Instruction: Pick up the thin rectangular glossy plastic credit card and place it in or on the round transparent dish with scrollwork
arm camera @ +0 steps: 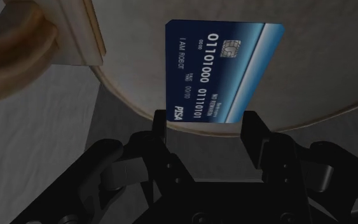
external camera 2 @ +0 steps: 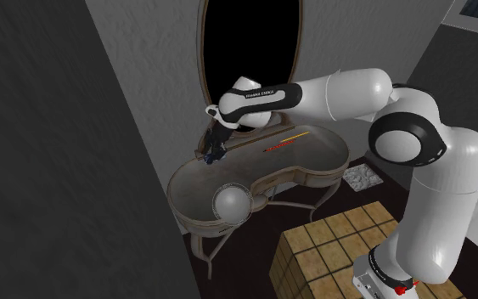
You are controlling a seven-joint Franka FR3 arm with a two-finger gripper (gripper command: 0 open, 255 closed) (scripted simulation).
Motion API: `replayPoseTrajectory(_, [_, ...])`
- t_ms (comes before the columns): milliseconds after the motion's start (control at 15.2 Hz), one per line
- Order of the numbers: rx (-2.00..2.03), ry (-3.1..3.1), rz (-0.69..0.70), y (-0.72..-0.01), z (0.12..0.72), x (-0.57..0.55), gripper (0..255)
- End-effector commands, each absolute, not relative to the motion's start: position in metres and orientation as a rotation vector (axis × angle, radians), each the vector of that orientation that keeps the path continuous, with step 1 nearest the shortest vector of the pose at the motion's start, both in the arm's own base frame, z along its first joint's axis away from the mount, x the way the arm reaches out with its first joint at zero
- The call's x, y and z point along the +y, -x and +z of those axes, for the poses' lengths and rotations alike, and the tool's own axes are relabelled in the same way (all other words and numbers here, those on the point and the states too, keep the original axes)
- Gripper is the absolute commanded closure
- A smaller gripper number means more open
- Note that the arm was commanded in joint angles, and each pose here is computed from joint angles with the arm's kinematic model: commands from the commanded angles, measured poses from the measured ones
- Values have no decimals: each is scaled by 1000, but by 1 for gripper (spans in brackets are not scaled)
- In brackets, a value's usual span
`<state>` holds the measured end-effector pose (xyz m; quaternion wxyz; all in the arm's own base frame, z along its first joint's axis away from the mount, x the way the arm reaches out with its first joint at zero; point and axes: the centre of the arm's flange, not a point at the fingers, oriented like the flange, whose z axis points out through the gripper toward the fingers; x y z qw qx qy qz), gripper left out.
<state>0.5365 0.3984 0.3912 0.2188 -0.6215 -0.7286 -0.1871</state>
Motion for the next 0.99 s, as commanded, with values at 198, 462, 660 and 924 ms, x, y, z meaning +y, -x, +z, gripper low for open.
replayPoseTrajectory(198, [-2016,1720,-517,-536,418,398,255])
replayPoseTrajectory(462, [-2016,1720,-517,-536,438,398,255])
replayPoseTrajectory(660, [-2016,1720,-517,-497,441,394,255])
replayPoseTrajectory(924, [-2016,1720,-517,-444,446,390,255])
